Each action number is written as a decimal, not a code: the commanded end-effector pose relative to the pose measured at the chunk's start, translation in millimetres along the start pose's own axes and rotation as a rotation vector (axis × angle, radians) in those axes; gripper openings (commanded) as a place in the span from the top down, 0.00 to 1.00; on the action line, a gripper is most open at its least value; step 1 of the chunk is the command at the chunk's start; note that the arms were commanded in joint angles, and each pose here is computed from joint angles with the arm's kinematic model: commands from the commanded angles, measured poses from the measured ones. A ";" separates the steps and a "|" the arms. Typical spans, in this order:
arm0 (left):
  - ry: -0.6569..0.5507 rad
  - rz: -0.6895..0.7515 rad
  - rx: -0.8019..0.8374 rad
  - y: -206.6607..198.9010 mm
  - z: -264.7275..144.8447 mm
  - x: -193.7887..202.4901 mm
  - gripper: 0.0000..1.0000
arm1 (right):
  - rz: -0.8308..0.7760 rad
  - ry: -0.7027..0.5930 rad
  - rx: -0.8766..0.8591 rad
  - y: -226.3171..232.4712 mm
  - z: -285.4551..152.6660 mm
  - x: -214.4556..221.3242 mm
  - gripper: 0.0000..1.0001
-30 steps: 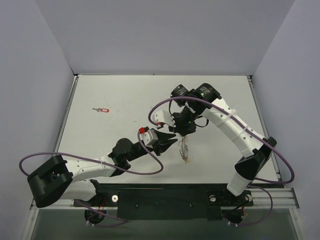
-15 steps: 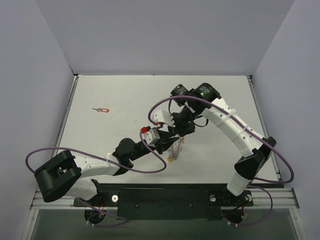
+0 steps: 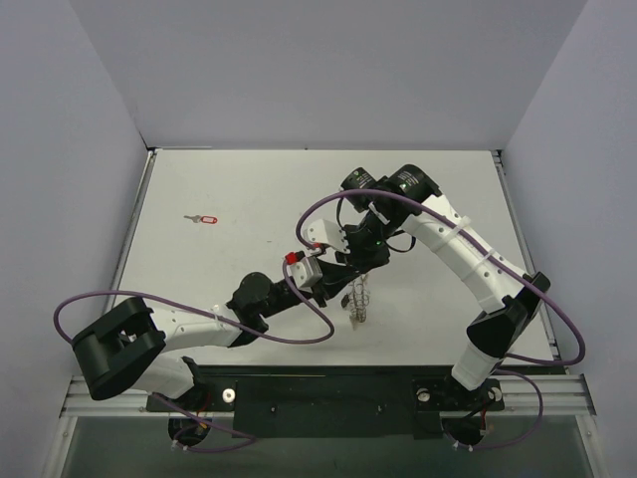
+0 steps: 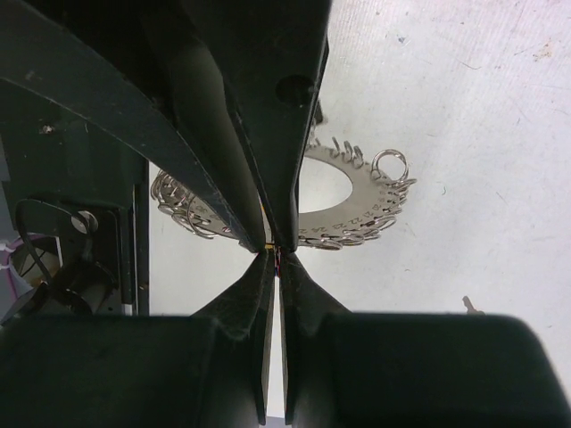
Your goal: Put the keys on the keyring
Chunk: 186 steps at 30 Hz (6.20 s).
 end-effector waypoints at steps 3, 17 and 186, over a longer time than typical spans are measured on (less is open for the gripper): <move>-0.027 0.027 0.070 -6.0 14.8 -16.2 0.83 | 0.057 0.086 -0.152 49.5 -26.0 26.6 1.00; -0.040 -0.003 0.013 1.2 5.5 -24.0 1.00 | 0.095 0.015 -0.159 49.9 -33.1 25.5 0.89; 0.147 -0.051 0.271 -27.0 25.5 -19.3 0.87 | 0.141 -0.194 -0.139 34.8 -13.9 16.0 1.00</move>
Point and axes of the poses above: each gripper's point midway between its finger pads, its own z axis out along the fingers, its own y axis along the line the jaws close on, x = y × z, the point moved 2 cm from there along -z, back along the fingers, and after that the axes turned 7 degrees about z, right-handed, at the moved point
